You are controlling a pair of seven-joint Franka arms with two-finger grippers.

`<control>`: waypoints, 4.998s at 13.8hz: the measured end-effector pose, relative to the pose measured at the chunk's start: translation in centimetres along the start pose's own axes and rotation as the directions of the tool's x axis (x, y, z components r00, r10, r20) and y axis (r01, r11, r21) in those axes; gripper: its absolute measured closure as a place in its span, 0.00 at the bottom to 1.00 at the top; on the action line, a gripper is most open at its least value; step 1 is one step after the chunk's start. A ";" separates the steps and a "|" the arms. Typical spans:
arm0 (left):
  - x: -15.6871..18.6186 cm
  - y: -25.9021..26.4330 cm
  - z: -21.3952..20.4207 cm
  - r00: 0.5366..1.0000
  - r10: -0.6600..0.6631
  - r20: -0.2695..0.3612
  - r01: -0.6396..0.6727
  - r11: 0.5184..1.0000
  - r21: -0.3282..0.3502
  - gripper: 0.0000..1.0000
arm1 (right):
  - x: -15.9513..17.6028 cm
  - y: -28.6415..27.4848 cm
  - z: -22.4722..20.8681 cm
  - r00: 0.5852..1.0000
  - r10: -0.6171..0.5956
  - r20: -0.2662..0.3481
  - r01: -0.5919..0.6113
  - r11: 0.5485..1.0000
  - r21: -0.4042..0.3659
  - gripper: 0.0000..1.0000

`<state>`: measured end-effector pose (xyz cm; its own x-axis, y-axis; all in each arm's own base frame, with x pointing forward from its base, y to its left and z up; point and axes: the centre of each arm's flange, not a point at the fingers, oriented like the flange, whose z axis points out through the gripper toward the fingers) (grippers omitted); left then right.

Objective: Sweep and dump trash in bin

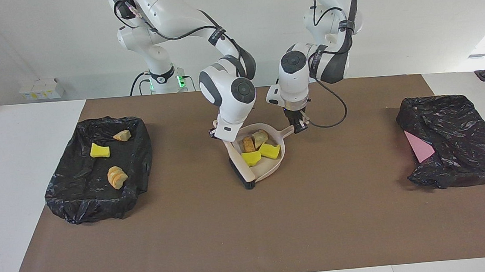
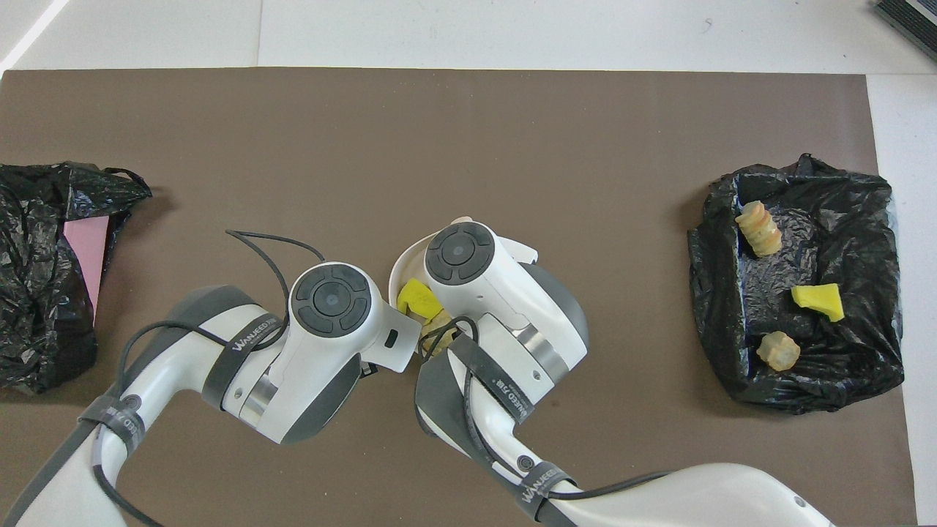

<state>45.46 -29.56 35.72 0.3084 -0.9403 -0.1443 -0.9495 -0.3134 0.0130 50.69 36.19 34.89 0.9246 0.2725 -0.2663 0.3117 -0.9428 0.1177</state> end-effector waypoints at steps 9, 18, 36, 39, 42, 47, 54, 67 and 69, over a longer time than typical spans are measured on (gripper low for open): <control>-5.3 -5.8 0.3 0.999 0.049 -0.023 -0.049 0.999 -0.024 0.69 | -1.2 2.0 -5.5 0.972 0.230 0.038 -0.232 0.969 0.085 0.74; -18.8 -18.2 -4.3 0.975 0.214 -0.060 -0.208 0.974 0.091 0.69 | -17.3 -9.7 -4.8 0.969 0.227 0.100 -0.240 0.960 0.148 0.74; -51.5 -27.2 -9.4 0.970 0.228 0.079 -0.235 0.968 0.090 0.69 | -22.7 -14.8 5.8 0.961 0.261 0.089 -0.273 0.948 0.163 0.70; -55.2 -27.6 -9.4 0.959 0.220 0.177 -0.238 0.967 0.086 0.69 | -22.4 -14.7 5.7 0.960 0.264 0.089 -0.276 0.947 0.167 0.42; -56.4 -28.6 -10.6 0.884 0.288 0.368 -0.346 0.933 0.100 0.69 | -20.9 -14.2 5.0 0.954 0.286 0.090 -0.298 0.936 0.186 0.26; -55.1 -29.8 -11.5 0.735 0.319 0.598 -0.431 0.901 0.050 0.69 | -12.4 -4.8 -0.9 0.913 0.407 0.030 -0.396 0.863 0.313 0.02; -51.7 -30.5 -14.4 0.616 0.235 0.752 -0.417 0.907 0.058 0.69 | -5.7 15.6 -9.2 0.822 0.554 -0.130 -0.490 0.805 0.335 0.00; -40.6 -27.9 -17.2 0.695 0.173 0.698 -0.272 0.962 0.033 0.69 | -14.4 33.3 -24.2 0.832 0.505 -0.230 -0.453 0.858 0.244 0.00; -38.0 -26.9 -16.8 0.750 0.145 0.645 -0.220 0.975 0.037 0.69 | -15.0 33.3 -24.2 0.844 0.502 -0.190 -0.458 0.858 0.232 0.00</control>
<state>60.25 12.34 57.52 0.0564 -0.6648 -0.7449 -0.9956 -0.0934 0.0080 52.48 5.38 65.92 0.9783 -0.2068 0.0161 -0.2068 -0.9784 0.0007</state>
